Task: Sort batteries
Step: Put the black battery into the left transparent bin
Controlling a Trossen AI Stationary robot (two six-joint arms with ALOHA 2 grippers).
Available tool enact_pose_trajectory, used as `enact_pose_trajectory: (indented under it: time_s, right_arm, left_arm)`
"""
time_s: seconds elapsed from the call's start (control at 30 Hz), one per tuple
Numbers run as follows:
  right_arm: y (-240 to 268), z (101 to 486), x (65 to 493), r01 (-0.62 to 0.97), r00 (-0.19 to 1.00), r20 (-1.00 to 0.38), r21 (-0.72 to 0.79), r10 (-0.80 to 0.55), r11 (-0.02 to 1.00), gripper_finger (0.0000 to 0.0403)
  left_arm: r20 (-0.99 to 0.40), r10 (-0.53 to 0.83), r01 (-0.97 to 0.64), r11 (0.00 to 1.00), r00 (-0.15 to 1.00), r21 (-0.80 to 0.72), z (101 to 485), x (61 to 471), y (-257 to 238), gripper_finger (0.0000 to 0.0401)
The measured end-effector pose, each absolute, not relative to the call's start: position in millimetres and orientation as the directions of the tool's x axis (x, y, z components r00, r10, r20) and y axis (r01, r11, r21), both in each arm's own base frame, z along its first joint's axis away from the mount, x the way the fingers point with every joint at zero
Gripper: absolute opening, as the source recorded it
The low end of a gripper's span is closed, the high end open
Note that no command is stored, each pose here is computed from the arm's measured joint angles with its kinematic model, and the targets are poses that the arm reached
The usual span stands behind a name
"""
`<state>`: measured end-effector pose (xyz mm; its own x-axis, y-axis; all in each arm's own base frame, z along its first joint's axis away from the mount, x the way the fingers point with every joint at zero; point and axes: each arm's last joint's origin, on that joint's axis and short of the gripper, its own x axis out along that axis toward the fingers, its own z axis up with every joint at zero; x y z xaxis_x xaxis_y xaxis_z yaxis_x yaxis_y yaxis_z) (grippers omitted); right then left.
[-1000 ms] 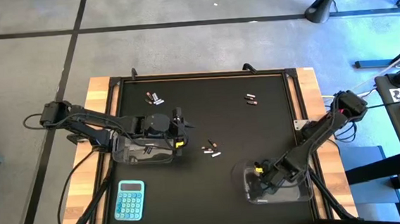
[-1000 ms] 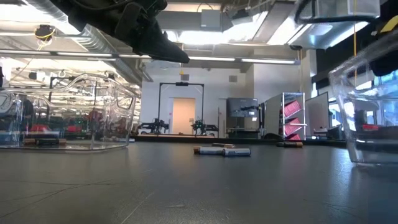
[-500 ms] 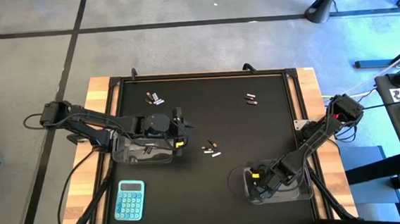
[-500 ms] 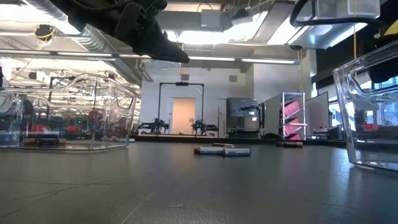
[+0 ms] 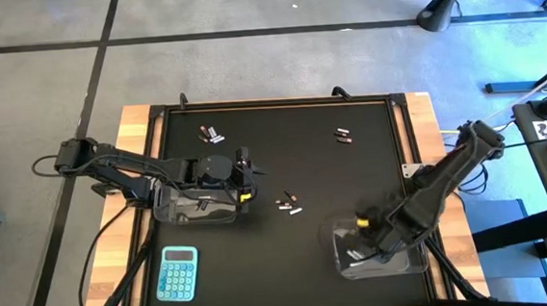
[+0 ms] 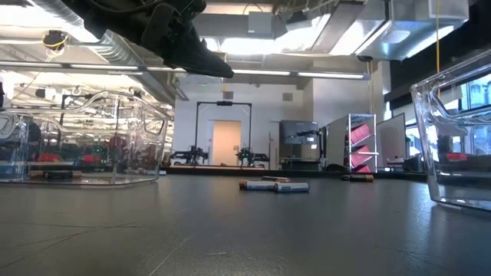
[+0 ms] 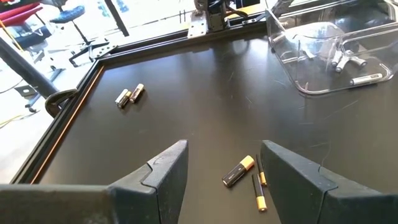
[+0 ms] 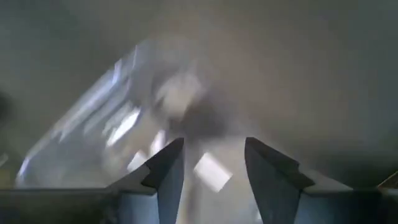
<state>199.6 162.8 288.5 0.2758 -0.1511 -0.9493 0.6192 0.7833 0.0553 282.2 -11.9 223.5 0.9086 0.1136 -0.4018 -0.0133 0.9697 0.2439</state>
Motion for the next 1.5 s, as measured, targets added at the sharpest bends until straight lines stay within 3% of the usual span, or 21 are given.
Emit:
enact_pose_trajectory:
  time_s: [0.13, 0.33, 0.53, 0.73, 0.97, 1.1, 1.5]
  right_arm:
    - [140, 311, 207, 0.649, 0.426, -0.779, -0.091, -0.459, 0.756, 0.0170]
    - [76, 280, 221, 0.626, 0.265, -0.750, -0.344, -0.606, 0.700, 0.0170]
    - [5, 220, 226, 0.543, 0.283, -0.815, -0.299, -0.506, 0.785, 0.0170]
    - [-54, 189, 211, 0.607, 0.344, -0.817, -0.183, -0.464, 0.773, 0.0175]
    - [-100, 173, 191, 0.620, 0.325, -0.828, -0.178, -0.457, 0.764, 0.0236]
    - [-111, 163, 179, 0.580, 0.314, -0.854, -0.173, -0.415, 0.796, 0.0248]
    - [-125, 134, 157, 0.583, 0.416, -0.799, -0.132, -0.434, 0.802, 0.0168]
  left_arm:
    - [-0.402, 0.114, -0.014, 0.970, 0.908, 0.242, 223, 282, -12, 0.0191]
    - [-0.405, 0.114, -0.014, 0.970, 0.907, 0.242, 223, 282, -12, 0.0191]
    - [-0.407, 0.114, -0.013, 0.970, 0.906, 0.243, 223, 282, -12, 0.0191]
    - [-0.412, 0.114, -0.016, 0.972, 0.904, 0.233, 223, 282, -12, 0.0191]
    - [-0.411, 0.114, -0.017, 0.973, 0.904, 0.231, 223, 282, -12, 0.0191]
    - [-0.411, 0.114, -0.018, 0.973, 0.905, 0.231, 223, 282, -12, 0.0191]
    - [-0.408, 0.114, -0.021, 0.974, 0.906, 0.224, 223, 282, -12, 0.0191]
